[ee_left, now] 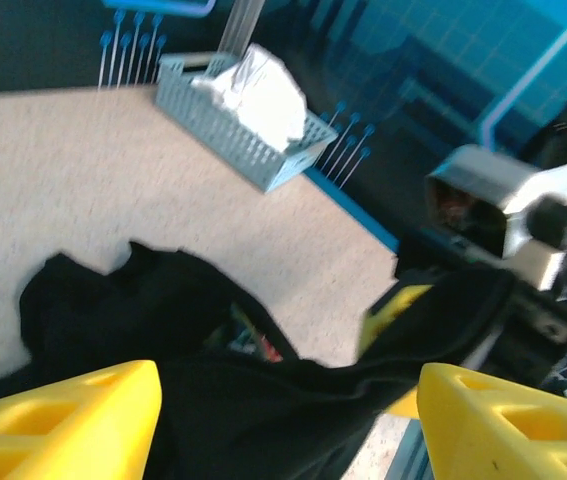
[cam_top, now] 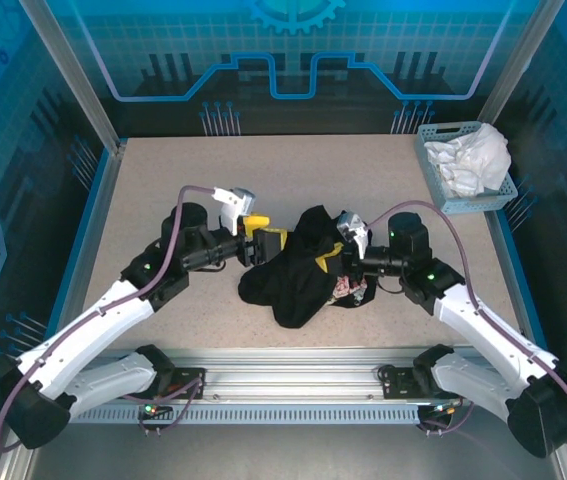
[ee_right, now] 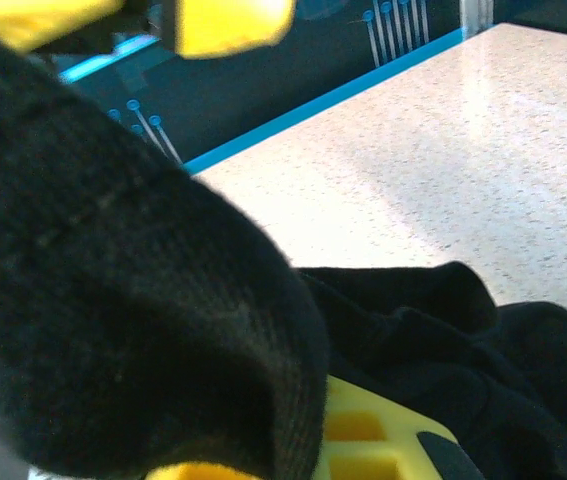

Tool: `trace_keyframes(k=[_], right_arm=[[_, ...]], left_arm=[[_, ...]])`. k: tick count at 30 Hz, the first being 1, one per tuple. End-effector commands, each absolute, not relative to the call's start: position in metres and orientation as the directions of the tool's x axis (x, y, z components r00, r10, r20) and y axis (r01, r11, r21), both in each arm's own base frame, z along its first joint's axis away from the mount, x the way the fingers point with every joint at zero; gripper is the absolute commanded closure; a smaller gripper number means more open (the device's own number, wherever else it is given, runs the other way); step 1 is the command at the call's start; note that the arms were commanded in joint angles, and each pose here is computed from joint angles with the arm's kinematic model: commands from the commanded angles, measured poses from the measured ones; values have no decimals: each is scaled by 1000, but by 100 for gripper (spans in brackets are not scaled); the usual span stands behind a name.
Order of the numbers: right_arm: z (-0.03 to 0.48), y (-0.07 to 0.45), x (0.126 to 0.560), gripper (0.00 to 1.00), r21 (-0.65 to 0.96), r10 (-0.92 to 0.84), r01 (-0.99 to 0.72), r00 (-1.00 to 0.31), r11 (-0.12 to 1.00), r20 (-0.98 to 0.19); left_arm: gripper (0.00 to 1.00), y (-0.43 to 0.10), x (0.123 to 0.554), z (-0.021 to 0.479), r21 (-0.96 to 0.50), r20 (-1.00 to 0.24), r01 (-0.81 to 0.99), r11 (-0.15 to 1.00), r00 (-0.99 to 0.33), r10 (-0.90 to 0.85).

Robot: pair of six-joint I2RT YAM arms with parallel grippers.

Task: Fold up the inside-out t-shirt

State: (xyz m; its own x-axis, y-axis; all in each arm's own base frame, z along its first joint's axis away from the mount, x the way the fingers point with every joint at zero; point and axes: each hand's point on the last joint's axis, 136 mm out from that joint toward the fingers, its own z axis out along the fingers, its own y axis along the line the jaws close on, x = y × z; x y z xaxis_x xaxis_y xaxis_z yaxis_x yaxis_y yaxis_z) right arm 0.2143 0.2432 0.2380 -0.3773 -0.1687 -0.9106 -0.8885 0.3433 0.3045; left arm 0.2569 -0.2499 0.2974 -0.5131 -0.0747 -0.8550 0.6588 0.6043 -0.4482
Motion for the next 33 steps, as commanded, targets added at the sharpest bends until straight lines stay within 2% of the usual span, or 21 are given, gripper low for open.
trace_keyframes(k=[1, 4, 8, 11, 15, 18, 24, 29, 33], right_arm=[[245, 242, 205, 97, 297, -143, -914, -345, 277, -928], [228, 235, 217, 90, 339, -156, -864, -418, 374, -895], [185, 204, 243, 75, 384, -167, -647, -623, 659, -764], [159, 174, 244, 60, 375, -109, -455, -740, 808, -664], [158, 132, 243, 44, 263, -48, -280, -764, 923, -644], [176, 120, 245, 37, 219, -36, -251, -731, 943, -681], [195, 123, 263, 34, 123, -112, -279, -696, 952, -709], [191, 182, 284, 34, 257, -186, -454, -725, 853, -663], [177, 225, 300, 36, 348, -232, -519, -758, 781, -609]], left_arm=[[29, -252, 255, 254, -532, -773, 590, 607, -632, -63], [28, -258, 258, 229, -579, -712, 537, 613, -699, -59], [28, -255, 265, 210, -576, -679, 487, 657, -732, -53], [28, -247, 270, 201, -542, -683, 457, 706, -729, -52], [28, -240, 273, 191, -514, -679, 430, 743, -732, -46], [28, -235, 274, 187, -494, -680, 417, 763, -732, -40], [27, -228, 272, 187, -472, -690, 404, 784, -723, -43], [27, -224, 272, 184, -462, -686, 390, 796, -727, -43], [27, -220, 271, 184, -452, -689, 379, 808, -724, -46]])
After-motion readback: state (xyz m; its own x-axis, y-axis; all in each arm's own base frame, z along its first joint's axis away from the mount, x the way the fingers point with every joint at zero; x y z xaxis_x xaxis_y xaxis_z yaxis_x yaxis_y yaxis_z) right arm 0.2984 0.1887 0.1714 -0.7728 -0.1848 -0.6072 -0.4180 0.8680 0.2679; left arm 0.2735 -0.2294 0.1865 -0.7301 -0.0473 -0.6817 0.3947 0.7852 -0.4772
